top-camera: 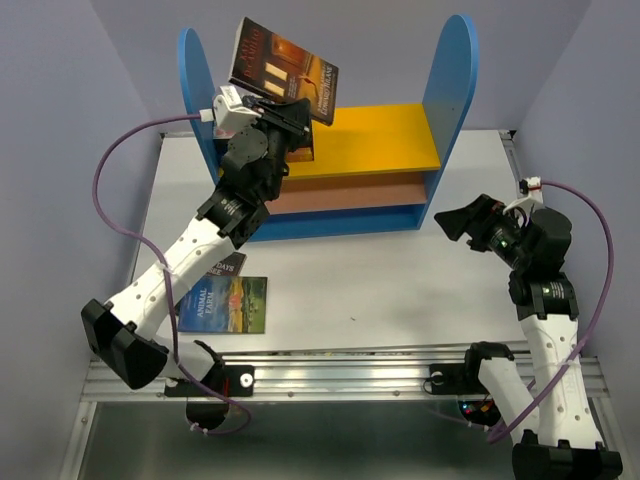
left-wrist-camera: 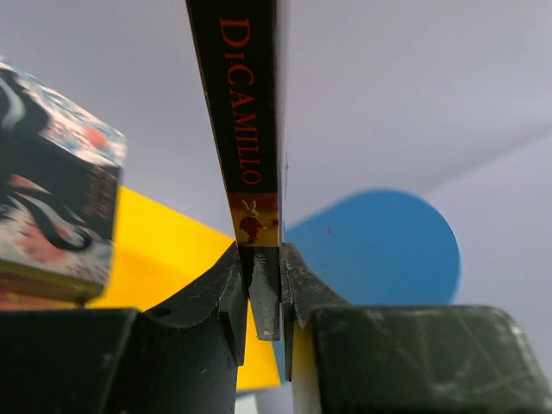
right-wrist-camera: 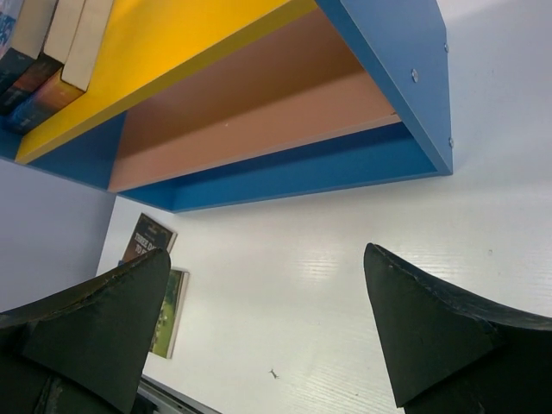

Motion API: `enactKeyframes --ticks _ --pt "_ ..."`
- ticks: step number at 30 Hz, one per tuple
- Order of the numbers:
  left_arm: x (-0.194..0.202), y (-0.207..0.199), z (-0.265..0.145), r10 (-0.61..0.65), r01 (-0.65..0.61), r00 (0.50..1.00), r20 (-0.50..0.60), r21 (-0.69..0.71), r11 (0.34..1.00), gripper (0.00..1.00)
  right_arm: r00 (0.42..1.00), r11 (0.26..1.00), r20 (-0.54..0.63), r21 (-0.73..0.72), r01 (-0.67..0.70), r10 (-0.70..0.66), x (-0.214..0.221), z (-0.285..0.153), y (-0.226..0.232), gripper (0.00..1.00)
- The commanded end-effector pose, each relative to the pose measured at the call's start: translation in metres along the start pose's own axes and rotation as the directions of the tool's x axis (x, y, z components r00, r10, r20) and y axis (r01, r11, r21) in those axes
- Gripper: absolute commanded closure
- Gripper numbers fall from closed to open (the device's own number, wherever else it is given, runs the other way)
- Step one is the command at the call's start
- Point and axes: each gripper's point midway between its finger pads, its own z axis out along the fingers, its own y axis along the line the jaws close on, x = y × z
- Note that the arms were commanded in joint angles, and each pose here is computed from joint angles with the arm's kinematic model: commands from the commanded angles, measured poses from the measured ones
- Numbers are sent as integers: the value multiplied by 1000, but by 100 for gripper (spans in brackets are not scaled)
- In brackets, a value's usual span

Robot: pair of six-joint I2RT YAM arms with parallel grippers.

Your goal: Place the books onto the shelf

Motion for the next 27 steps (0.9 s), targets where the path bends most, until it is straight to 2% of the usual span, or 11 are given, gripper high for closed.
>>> enactKeyframes --ticks 1,8,12,14,15,21,27 --pt "-59 9 24 -143 159 969 199 -65 985 100 999 998 35 -49 44 -42 -15 -7 18 0" --pt "-57 53 44 -180 247 938 295 -207 947 100 999 997 21 -61 43 -42 -12 -7 20 0" --pt "-52 82 51 -180 263 942 284 -289 920 100 999 997 19 -59 43 -42 -11 -7 20 0" --pt "-49 92 54 -218 307 932 288 -312 899 92 999 997 12 -63 37 -37 -10 -6 20 0" --pt "-48 97 55 -230 314 933 276 -318 894 83 999 997 11 -64 39 -38 -10 -6 20 0" --pt "-50 109 46 -237 336 926 293 -353 873 82 999 998 6 -55 37 -36 -7 -5 17 0" --pt "-55 109 33 -249 348 923 293 -357 867 70 1000 999 -3 -48 24 -24 -6 -2 14 0"
